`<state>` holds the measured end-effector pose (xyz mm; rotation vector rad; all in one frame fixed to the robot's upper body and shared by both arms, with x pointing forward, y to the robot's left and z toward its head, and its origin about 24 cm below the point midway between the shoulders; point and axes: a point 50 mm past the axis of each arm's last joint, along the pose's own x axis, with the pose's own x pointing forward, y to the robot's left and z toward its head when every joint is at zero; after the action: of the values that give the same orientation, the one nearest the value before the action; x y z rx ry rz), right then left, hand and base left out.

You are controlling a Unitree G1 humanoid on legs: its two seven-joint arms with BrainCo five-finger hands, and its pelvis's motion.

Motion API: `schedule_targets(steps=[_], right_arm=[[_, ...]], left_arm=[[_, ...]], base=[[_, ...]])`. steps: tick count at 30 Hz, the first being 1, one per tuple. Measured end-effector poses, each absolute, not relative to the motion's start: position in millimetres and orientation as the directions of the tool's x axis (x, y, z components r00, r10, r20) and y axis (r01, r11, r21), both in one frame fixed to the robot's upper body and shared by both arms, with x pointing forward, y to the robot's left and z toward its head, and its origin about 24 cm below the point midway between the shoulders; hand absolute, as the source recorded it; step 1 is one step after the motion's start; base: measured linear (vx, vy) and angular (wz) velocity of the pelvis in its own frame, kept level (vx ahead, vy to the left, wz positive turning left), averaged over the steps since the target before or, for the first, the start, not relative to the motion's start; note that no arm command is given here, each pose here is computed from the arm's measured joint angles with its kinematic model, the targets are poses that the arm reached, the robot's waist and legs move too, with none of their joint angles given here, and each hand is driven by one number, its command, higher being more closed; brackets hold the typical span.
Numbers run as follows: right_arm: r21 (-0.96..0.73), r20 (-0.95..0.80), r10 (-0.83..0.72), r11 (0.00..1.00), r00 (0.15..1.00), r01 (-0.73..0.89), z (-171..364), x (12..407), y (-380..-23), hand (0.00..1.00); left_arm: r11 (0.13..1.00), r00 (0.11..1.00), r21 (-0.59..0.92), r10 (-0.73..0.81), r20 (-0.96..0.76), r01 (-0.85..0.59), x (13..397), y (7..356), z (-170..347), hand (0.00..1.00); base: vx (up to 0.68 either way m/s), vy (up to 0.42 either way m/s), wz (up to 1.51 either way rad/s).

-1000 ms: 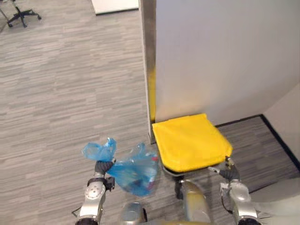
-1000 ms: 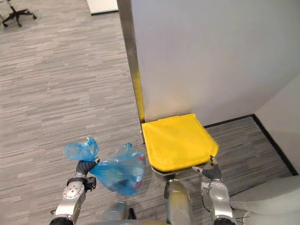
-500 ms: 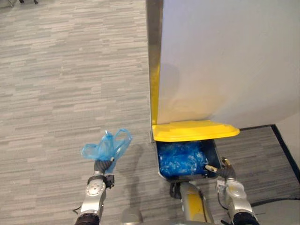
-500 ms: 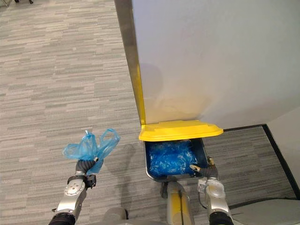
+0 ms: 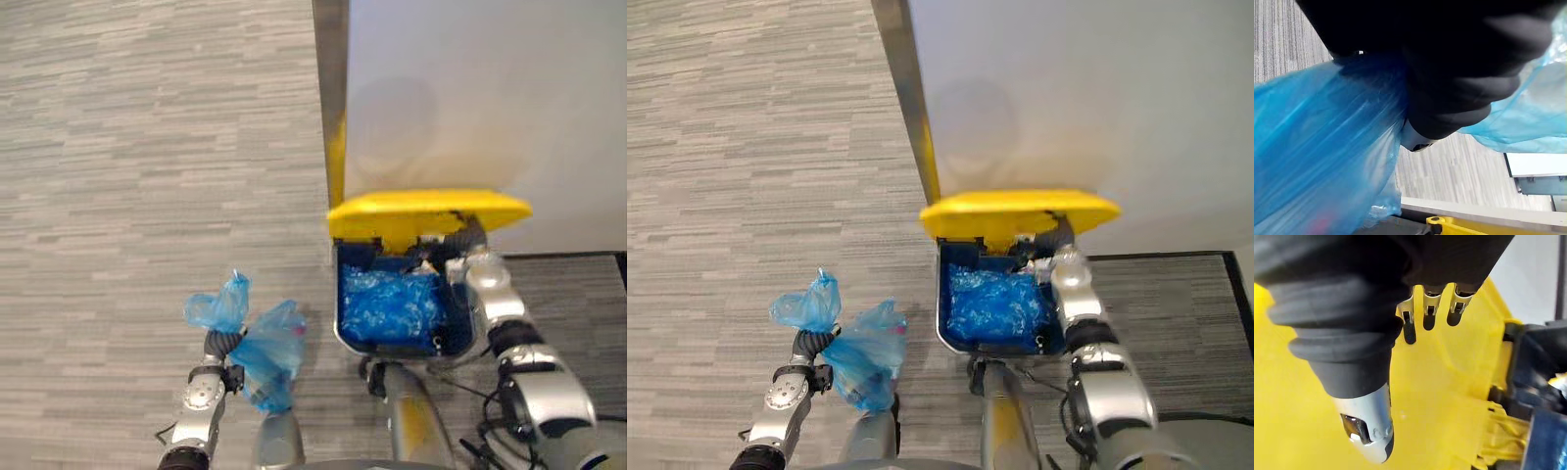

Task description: Gather rubbish on tea table into small bin, then transfer packed bag to large trash can.

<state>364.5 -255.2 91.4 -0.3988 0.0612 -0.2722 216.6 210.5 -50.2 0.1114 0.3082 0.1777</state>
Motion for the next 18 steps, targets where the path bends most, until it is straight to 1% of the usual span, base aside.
schedule_targets(steps=[4, 8, 10, 13, 15, 18], right_arm=[[-0.410, 0.065, -0.279, 0.868, 0.958, 0.281, 116.9, 372.8, -259.4, 0.00], [-0.439, 0.122, -0.269, 0.848, 0.955, 0.295, 139.7, 378.3, -263.9, 0.00], [-0.440, 0.141, -0.260, 0.848, 0.955, 0.296, 145.0, 379.2, -262.2, 0.00], [-0.440, 0.145, -0.257, 0.848, 0.955, 0.295, 147.1, 380.0, -261.5, 0.00], [-0.442, 0.146, -0.255, 0.848, 0.956, 0.294, 147.2, 380.2, -261.0, 0.00], [-0.453, 0.143, -0.241, 0.846, 0.960, 0.280, 147.4, 381.2, -258.3, 0.00]], left_arm=[[0.982, 0.952, 0.096, 0.184, -0.245, -0.166, 220.8, 205.4, -40.9, 1.00], [0.995, 0.984, 0.038, 0.097, -0.148, -0.093, 230.2, 183.7, -20.9, 1.00], [0.999, 0.995, 0.006, 0.040, -0.094, -0.040, 234.3, 172.1, -9.2, 1.00], [0.993, 0.995, -0.072, -0.096, -0.001, 0.095, 236.9, 145.0, 11.3, 1.00], [0.974, 0.978, -0.105, -0.191, 0.088, 0.200, 237.5, 125.5, 30.5, 1.00], [0.945, 0.947, -0.129, -0.277, 0.165, 0.299, 239.7, 107.1, 48.4, 1.00]], base=[[-0.09, -0.035, 0.02], [-0.03, -0.060, 0.05], [0.00, -0.045, -0.02], [0.00, 0.000, 0.00], [0.00, 0.000, 0.00], [-0.02, 0.012, 0.03]])
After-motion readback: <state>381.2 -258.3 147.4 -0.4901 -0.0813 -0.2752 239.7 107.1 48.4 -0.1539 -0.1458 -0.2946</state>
